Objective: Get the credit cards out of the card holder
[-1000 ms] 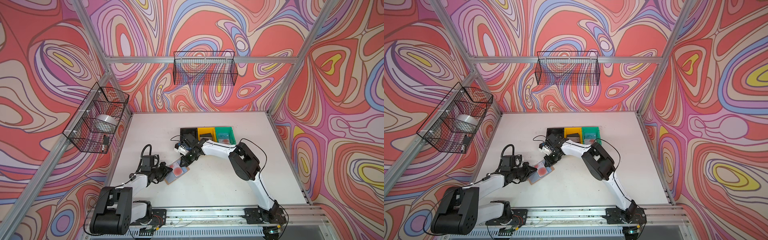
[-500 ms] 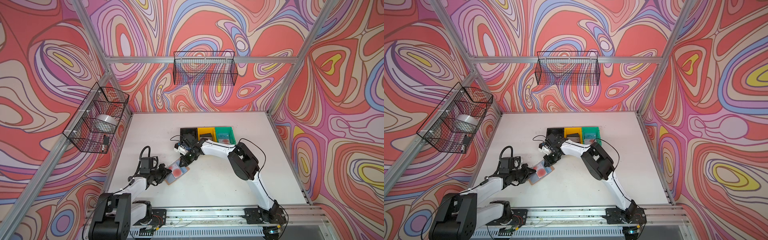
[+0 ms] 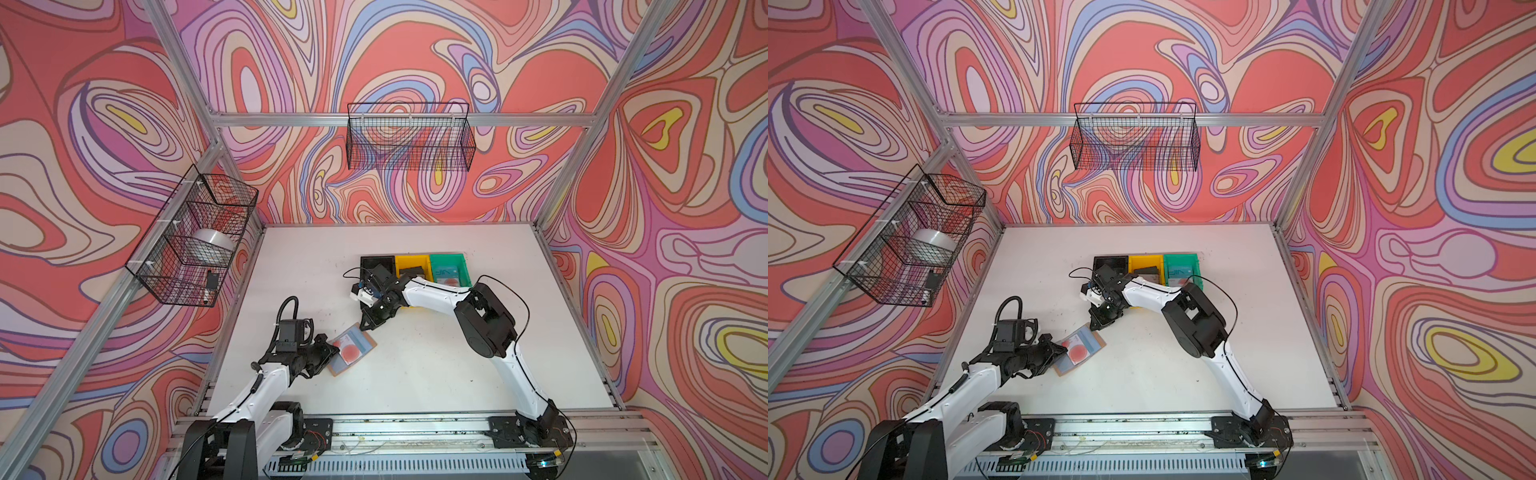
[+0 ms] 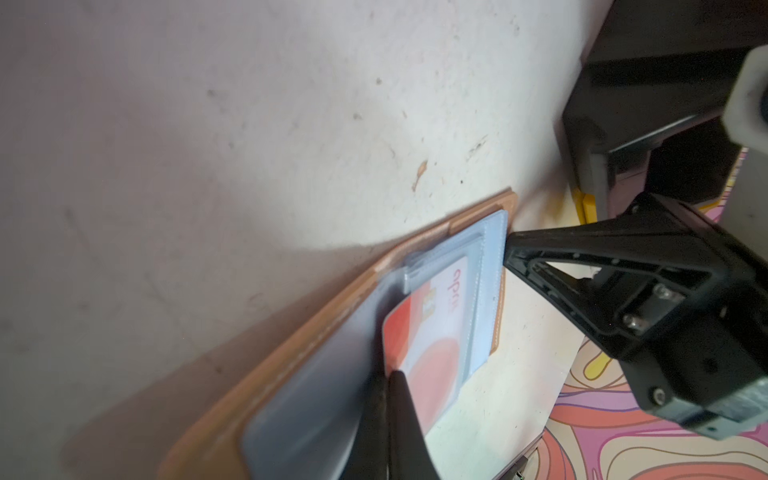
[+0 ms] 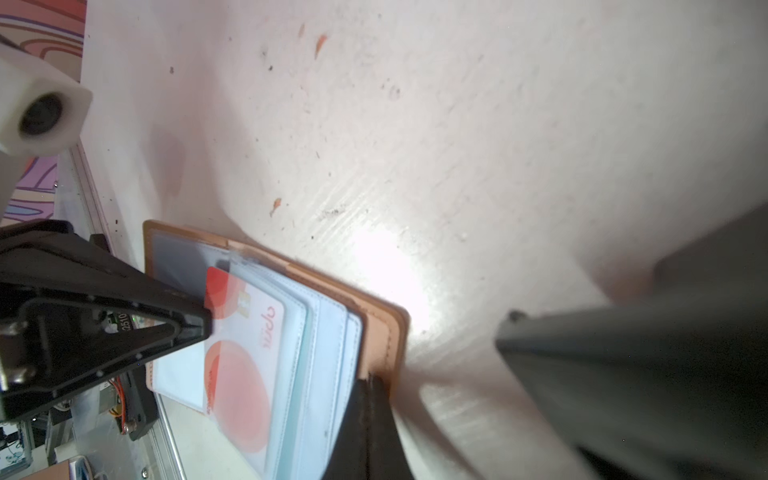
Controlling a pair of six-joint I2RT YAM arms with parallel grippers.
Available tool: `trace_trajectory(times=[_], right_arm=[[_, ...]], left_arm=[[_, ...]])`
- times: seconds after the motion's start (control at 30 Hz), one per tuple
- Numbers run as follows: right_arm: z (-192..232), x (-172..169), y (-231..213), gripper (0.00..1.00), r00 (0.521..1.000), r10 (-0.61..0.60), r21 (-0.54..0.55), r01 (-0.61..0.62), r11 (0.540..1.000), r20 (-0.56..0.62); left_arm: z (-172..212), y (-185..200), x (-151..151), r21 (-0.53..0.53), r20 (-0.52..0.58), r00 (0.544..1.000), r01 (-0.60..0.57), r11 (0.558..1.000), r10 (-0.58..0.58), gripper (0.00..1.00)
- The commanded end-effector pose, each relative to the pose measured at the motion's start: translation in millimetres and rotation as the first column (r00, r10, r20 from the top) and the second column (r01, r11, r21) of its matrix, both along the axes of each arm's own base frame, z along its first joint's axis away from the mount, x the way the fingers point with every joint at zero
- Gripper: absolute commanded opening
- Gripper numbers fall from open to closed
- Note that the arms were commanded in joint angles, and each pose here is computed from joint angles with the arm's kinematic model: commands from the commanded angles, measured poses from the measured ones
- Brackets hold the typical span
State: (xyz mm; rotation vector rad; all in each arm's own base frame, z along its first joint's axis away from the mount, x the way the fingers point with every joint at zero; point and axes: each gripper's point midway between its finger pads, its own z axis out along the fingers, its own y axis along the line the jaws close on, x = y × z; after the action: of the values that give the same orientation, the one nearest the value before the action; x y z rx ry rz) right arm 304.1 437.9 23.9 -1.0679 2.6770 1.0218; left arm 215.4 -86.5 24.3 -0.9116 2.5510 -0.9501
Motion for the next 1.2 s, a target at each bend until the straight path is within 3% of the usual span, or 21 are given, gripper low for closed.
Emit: trace_trajectory(times=[0.0, 0.2, 0.43, 0.97, 1.17], right_arm=[[-29.8, 5.3, -22.2, 0.04, 0.999, -0.035, -0.113, 0.033, 0.993, -0.010], [1.8, 1.9, -12.7, 0.04, 0.999, 0.016, 0.004, -0.016, 1.000, 0.037], [28.0, -10.0, -8.9, 0.04, 0.997, 0.052, 0.057, -0.055, 0.997, 0.054], [16.6, -52.8, -16.8, 0.05, 0.992, 0.129, 0.041, -0.128, 0.991, -0.014], [-13.1, -45.7, -32.6, 0.06, 0.997, 0.071, -0.090, -0.072, 0.993, -0.019]], left_arm=[[-22.3, 8.8, -28.3, 0.053, -0.140, 0.990, -0.011, 0.999, 0.018, 0.00], [-23.9, 7.1, -19.3, 0.050, -0.146, 0.989, 0.011, 0.999, -0.004, 0.00], [-21.2, 7.5, -7.3, 0.065, -0.146, 0.989, 0.039, 0.997, -0.029, 0.00], [-20.8, 1.3, 16.6, 0.034, -0.123, 0.991, 0.064, 0.997, -0.060, 0.00], [-17.0, 3.2, 12.7, 0.052, -0.119, 0.991, 0.075, 0.996, -0.068, 0.00]])
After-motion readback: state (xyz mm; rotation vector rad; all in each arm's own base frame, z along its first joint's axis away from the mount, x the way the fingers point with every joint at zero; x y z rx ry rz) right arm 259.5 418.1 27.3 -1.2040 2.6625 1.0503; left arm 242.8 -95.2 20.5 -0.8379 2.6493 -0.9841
